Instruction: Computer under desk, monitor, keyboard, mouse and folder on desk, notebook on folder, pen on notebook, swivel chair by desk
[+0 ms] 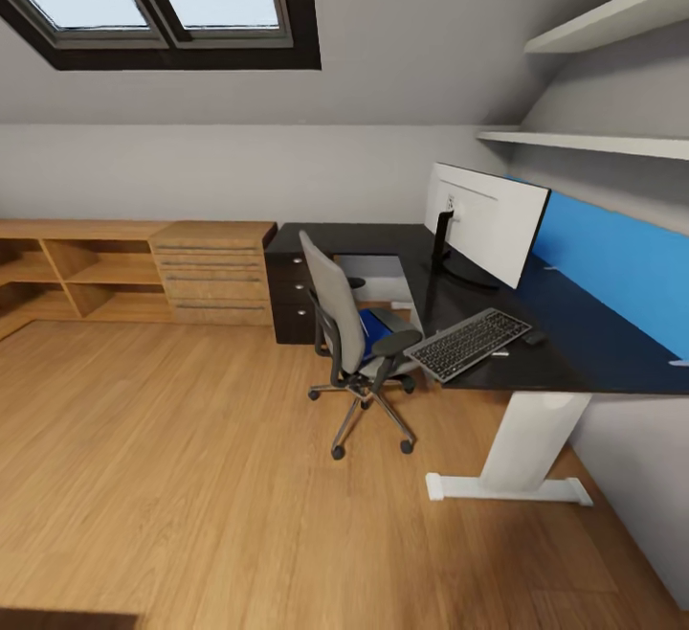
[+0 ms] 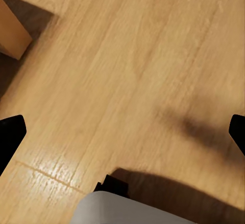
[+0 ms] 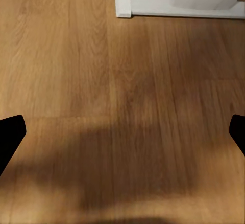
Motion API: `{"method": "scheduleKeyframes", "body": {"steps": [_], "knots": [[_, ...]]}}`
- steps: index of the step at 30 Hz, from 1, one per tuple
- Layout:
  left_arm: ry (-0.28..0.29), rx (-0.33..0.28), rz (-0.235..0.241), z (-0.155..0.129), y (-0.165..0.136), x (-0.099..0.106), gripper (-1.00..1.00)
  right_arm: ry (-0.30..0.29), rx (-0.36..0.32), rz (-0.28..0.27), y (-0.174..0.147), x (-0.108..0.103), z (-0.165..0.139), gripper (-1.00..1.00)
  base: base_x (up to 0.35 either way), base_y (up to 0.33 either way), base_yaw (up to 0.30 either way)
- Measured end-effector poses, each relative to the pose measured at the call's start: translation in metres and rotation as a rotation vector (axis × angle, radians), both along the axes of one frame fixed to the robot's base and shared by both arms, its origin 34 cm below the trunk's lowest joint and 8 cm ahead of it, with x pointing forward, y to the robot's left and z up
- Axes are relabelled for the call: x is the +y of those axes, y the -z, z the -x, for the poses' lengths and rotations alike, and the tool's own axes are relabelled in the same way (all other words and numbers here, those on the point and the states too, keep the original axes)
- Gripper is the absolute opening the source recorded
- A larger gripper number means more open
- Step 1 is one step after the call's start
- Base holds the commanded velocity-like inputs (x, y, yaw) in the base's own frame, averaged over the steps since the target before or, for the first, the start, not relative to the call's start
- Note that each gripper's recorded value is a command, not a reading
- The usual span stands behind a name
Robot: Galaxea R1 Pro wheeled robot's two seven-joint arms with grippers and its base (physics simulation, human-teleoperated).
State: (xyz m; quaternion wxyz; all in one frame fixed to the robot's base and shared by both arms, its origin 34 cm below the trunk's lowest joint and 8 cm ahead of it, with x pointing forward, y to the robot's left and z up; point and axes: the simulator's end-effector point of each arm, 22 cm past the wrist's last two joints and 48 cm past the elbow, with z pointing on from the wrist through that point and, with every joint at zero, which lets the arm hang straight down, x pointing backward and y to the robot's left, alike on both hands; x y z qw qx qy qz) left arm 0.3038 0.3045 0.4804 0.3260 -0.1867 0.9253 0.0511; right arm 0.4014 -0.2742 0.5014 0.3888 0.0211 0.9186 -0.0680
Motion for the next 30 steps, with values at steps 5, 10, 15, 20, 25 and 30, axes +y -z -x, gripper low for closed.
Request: {"method": "scheduleKeyframes", "body": {"steps": [5,10,15,20,25,30], "knots": [[0.000,-0.001,0.000,0.000,0.008,0.000,1.00,0.001,-0.020,0.000,0.005,0.000,-0.003,1.00,0.000,0.000,0.000],[0.000,-0.004,-0.001,0.000,0.017,0.000,1.00,0.003,-0.045,-0.001,0.010,-0.001,-0.006,1.00,0.000,0.000,0.000],[0.000,-0.005,-0.002,0.001,0.026,0.000,1.00,0.004,-0.049,-0.001,0.019,-0.001,-0.005,1.00,0.000,0.000,0.000],[0.000,-0.005,-0.001,0.001,0.035,0.000,1.00,0.002,-0.045,-0.004,0.028,0.001,-0.004,1.00,0.000,0.000,0.000],[0.002,-0.004,0.001,0.002,0.044,0.000,1.00,0.002,-0.045,-0.006,0.038,0.003,-0.003,1.00,0.000,0.000,0.000],[0.002,-0.055,0.004,-0.021,0.045,-0.002,1.00,-0.007,-0.057,-0.011,0.045,0.007,-0.006,1.00,0.000,0.000,0.000]]}}
